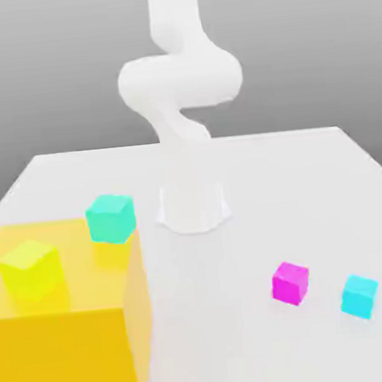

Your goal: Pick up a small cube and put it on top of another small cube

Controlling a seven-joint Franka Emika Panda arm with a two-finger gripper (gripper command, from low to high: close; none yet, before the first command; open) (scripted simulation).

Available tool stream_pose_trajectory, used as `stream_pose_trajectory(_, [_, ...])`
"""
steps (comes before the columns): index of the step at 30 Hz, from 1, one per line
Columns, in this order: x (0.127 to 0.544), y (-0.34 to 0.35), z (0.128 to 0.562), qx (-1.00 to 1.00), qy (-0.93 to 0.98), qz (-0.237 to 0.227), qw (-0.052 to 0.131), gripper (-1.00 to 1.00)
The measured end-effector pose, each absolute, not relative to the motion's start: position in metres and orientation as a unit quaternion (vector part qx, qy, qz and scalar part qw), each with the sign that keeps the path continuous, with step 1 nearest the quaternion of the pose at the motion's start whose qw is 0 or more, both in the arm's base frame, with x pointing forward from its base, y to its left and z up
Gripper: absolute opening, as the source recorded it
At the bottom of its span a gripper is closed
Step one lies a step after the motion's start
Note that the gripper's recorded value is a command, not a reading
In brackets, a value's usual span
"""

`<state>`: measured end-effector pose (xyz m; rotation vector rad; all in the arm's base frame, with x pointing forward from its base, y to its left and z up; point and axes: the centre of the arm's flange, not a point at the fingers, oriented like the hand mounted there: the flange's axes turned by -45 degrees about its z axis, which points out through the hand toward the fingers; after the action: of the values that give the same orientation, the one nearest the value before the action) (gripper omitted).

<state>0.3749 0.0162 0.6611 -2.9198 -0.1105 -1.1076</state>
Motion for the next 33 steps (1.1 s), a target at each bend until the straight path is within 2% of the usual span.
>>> stream_pose_trajectory(4, [0.410,0.054,0.562,-0.951,-0.118,-0.286,0.016,0.00])
stream_pose_trajectory(9, [0.413,0.104,0.437,-0.954,-0.224,-0.200,0.019,0.00])
stream_pose_trajectory(13, [0.385,0.139,0.336,-0.941,-0.314,-0.124,0.015,0.00])
stream_pose_trajectory(18, [0.311,0.162,0.211,-0.899,-0.437,-0.019,0.002,0.00])
stream_pose_trajectory(20, [0.298,0.167,0.185,-0.889,-0.458,-0.005,0.000,0.00])
stream_pose_trajectory(25, [0.296,0.164,0.141,-0.889,-0.458,-0.001,0.000,0.00])
stream_pose_trajectory(26, [0.295,0.163,0.133,-0.889,-0.458,0.000,0.000,-1.00])
stream_pose_trajectory(33, [0.294,0.163,0.131,-0.889,-0.458,0.000,0.000,-1.00])
